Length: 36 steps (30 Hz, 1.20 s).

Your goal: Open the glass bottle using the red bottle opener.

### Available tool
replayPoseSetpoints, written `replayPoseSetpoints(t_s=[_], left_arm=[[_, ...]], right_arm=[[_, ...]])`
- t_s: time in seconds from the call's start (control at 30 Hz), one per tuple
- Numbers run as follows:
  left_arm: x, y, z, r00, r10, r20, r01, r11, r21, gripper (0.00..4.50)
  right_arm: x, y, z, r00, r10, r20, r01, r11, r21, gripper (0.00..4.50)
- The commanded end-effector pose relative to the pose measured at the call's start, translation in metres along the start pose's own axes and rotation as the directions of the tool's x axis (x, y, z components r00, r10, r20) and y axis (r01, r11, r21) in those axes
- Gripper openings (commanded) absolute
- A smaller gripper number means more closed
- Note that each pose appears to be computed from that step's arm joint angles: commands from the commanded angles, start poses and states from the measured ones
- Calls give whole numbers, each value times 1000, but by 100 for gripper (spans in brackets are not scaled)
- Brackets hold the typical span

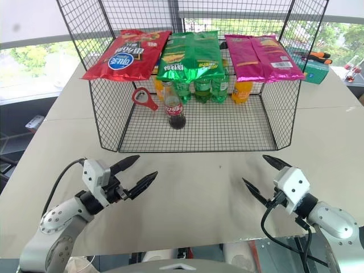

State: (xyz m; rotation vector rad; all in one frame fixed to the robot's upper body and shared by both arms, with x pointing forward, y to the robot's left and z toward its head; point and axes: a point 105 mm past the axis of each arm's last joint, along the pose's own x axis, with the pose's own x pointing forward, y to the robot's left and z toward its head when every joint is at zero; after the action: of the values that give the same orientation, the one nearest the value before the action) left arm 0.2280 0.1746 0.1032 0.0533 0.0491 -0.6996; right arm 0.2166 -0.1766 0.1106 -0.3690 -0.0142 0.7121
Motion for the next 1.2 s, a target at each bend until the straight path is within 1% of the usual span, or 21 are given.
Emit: replayPoseSetpoints(t_s=[0.03, 0.1, 0.2, 0.27, 0.37, 0.43, 0.53, 0.7, 0.83, 0.97, 1.0, 1.03, 1.07, 1.13, 1.17, 1.2], left_arm=[[7, 2, 22, 997, 17, 71, -19, 999, 27, 443], [17, 9, 32, 992, 60, 111, -62, 998, 8, 443], [27, 18, 43, 984, 100, 149, -100, 995, -8, 443], [32, 20, 50, 979, 113, 171, -112, 994, -15, 443], [39, 28, 60, 968, 155, 195, -155, 988, -19, 443], [43, 33, 65, 961, 189, 203, -187, 982, -29, 443], [48, 50, 70, 940, 281, 191, -281, 959, -28, 443], [51, 75, 84, 901, 382, 204, -397, 917, 37, 443], [58, 84, 96, 891, 390, 234, -413, 909, 57, 443], [69, 84, 103, 903, 348, 254, -375, 925, 66, 443], [71, 82, 104, 908, 331, 257, -358, 931, 66, 392], [73, 81, 105, 913, 315, 259, -342, 937, 67, 361], [73, 79, 105, 917, 304, 259, -332, 941, 71, 309], [73, 78, 105, 921, 292, 260, -320, 945, 74, 256], [73, 78, 105, 922, 287, 260, -316, 946, 75, 199], [73, 77, 105, 923, 280, 263, -310, 948, 77, 157]], right_arm=[[8, 4, 22, 994, 3, 110, 0, 1000, -26, 450], [19, 10, 48, 972, 19, 235, -9, 999, -46, 450], [24, 21, 78, 929, 66, 363, -35, 995, -91, 450], [24, 26, 91, 906, 92, 412, -58, 994, -92, 450], [24, 29, 103, 883, 122, 454, -91, 992, -89, 450], [23, 30, 110, 871, 137, 471, -111, 990, -83, 450], [23, 29, 119, 862, 156, 481, -128, 988, -90, 450], [25, 28, 121, 872, 145, 468, -118, 989, -87, 450], [27, 28, 120, 880, 132, 457, -104, 991, -85, 450], [28, 26, 118, 885, 119, 450, -90, 992, -85, 450], [27, 26, 117, 887, 117, 447, -88, 992, -85, 450], [27, 26, 116, 889, 113, 443, -84, 993, -85, 450], [26, 25, 114, 892, 108, 438, -79, 993, -84, 450], [25, 25, 112, 896, 101, 432, -73, 994, -82, 450], [25, 25, 112, 897, 99, 431, -71, 994, -82, 450], [25, 26, 111, 899, 97, 427, -69, 994, -79, 450]])
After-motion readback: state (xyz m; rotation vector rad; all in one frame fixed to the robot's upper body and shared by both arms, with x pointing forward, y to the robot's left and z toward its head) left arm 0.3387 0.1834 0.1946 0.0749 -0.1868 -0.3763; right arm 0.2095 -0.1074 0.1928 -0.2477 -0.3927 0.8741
